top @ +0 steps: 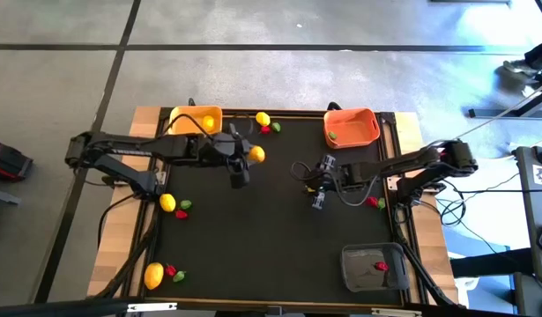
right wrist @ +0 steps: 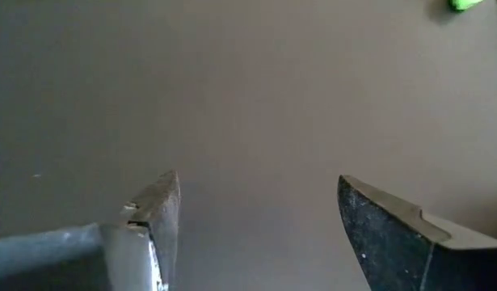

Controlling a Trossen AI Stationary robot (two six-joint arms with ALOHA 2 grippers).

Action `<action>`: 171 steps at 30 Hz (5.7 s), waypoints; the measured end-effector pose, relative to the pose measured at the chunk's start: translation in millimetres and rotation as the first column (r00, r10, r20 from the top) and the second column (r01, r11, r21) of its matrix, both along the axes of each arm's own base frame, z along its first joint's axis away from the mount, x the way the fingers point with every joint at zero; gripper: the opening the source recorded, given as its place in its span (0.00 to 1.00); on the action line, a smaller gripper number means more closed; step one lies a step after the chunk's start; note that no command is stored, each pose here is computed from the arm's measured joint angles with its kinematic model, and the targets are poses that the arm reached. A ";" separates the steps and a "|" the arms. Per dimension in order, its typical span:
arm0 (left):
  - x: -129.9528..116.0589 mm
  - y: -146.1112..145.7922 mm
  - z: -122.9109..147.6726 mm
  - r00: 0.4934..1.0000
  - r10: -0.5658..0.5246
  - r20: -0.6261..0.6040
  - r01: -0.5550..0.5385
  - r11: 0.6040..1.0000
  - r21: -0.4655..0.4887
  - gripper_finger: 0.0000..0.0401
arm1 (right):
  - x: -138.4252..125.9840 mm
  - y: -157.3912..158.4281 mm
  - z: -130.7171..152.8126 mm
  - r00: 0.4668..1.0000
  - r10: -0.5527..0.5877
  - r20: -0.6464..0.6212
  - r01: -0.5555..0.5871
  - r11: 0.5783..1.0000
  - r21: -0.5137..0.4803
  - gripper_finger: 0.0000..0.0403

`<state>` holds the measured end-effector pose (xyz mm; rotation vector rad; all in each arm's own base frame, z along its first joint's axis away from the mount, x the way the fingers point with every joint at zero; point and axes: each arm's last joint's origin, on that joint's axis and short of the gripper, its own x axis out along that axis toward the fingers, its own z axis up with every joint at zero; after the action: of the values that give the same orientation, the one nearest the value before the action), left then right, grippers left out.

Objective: Sort produce into baskets
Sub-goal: Put the lemon into the yellow bin, then put the green chili pepper into the orange bin

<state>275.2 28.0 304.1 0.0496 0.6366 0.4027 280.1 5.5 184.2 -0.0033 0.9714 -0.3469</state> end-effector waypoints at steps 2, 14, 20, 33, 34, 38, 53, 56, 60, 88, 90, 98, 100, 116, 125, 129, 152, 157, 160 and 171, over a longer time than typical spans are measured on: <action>-4.7 6.3 -2.5 0.996 0.080 -0.043 -0.079 0.996 0.034 0.49 | 3.9 0.2 -5.6 1.000 0.000 -0.003 0.000 1.000 0.000 0.66; -39.6 52.3 -24.6 0.832 0.486 -0.267 -0.464 0.874 0.146 0.49 | 16.0 0.8 -18.6 1.000 0.000 0.026 0.000 1.000 0.001 0.66; -60.7 80.3 -48.7 0.710 0.629 -0.318 -0.617 0.773 0.151 0.49 | 17.5 0.9 -17.4 0.997 -0.046 0.061 0.044 0.998 0.034 0.66; -95.6 120.9 -97.1 0.578 0.752 -0.317 -0.758 0.639 0.132 0.49 | 17.4 0.9 -17.5 0.996 -0.063 0.066 0.060 0.997 0.046 0.66; -97.0 121.7 -100.0 0.575 0.756 -0.313 -0.762 0.634 0.131 0.49 | 17.4 0.9 -17.5 0.996 -0.063 0.066 0.060 0.997 0.046 0.66; -102.1 121.8 -109.2 0.564 0.758 -0.329 -0.769 0.627 0.125 0.49 | 17.4 0.9 -17.5 0.996 -0.063 0.066 0.060 0.997 0.046 0.66; -102.7 128.7 -108.2 0.616 0.715 -0.331 -0.739 0.670 0.072 0.68 | 17.6 0.7 -17.3 0.995 -0.067 0.069 0.064 0.997 0.040 0.66; -99.0 127.9 -101.5 0.631 0.701 -0.333 -0.722 0.688 0.079 0.69 | 17.6 0.7 -17.3 0.995 -0.067 0.069 0.064 0.997 0.040 0.66; -93.4 119.4 -78.0 0.676 0.655 -0.339 -0.682 0.729 0.050 0.69 | 17.6 0.7 -17.3 0.995 -0.067 0.069 0.064 0.997 0.040 0.66; -62.0 -10.7 -41.5 0.951 -0.003 -0.309 -0.112 0.929 -0.352 0.69 | 22.3 1.0 -13.7 0.990 -0.063 0.129 0.058 0.997 0.044 0.66; -63.7 -18.7 -42.8 0.945 -0.008 -0.328 -0.121 0.920 -0.372 0.69 | 22.3 0.9 -13.7 0.990 -0.063 0.129 0.058 0.997 0.044 0.66; -77.7 -45.6 -53.7 0.894 0.030 -0.448 -0.243 0.870 -0.428 0.69 | 22.3 0.9 -13.7 0.990 -0.063 0.129 0.058 0.997 0.044 0.66; -82.1 -51.1 -60.2 0.875 0.042 -0.483 -0.279 0.859 -0.430 0.69 | 22.3 1.0 -13.7 0.990 -0.063 0.129 0.058 0.997 0.044 0.66; -111.5 -65.4 -113.6 0.697 0.153 -0.701 -0.524 0.776 -0.352 0.69 | 21.5 0.8 -14.2 0.991 -0.062 0.119 0.057 0.997 0.042 0.66; -112.2 -66.6 -141.1 0.574 0.128 -0.808 -0.565 0.777 -0.278 0.69 | 21.5 0.9 -14.2 0.992 -0.046 0.114 0.042 0.999 0.030 0.66; -111.4 -66.8 -151.2 0.527 0.117 -0.842 -0.555 0.798 -0.237 0.69 | 21.5 0.9 -14.2 0.992 -0.046 0.114 0.043 0.999 0.031 0.66; -102.2 -67.8 -165.2 0.513 0.003 -0.858 -0.389 0.892 -0.229 0.23 | 21.5 1.4 -14.4 0.993 -0.038 0.112 0.033 0.998 0.051 0.66; -100.5 -68.1 -158.8 0.542 -0.019 -0.840 -0.357 0.900 -0.251 0.18 | 21.6 2.4 -14.7 0.994 -0.017 0.108 0.009 0.997 0.075 0.66; -97.3 -68.9 -152.8 0.569 -0.037 -0.822 -0.334 0.902 -0.272 0.18 | 21.2 2.3 -15.0 0.995 -0.015 0.102 0.007 0.997 0.072 0.66; -78.3 -70.9 -112.4 0.768 -0.080 -0.636 -0.173 0.930 -0.325 0.19 | 10.2 8.6 2.2 0.994 0.042 0.106 -0.050 0.995 0.082 0.66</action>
<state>197.0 -42.9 191.7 -0.2000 1.3969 0.3031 290.3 14.1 186.4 0.0683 0.8808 -0.2609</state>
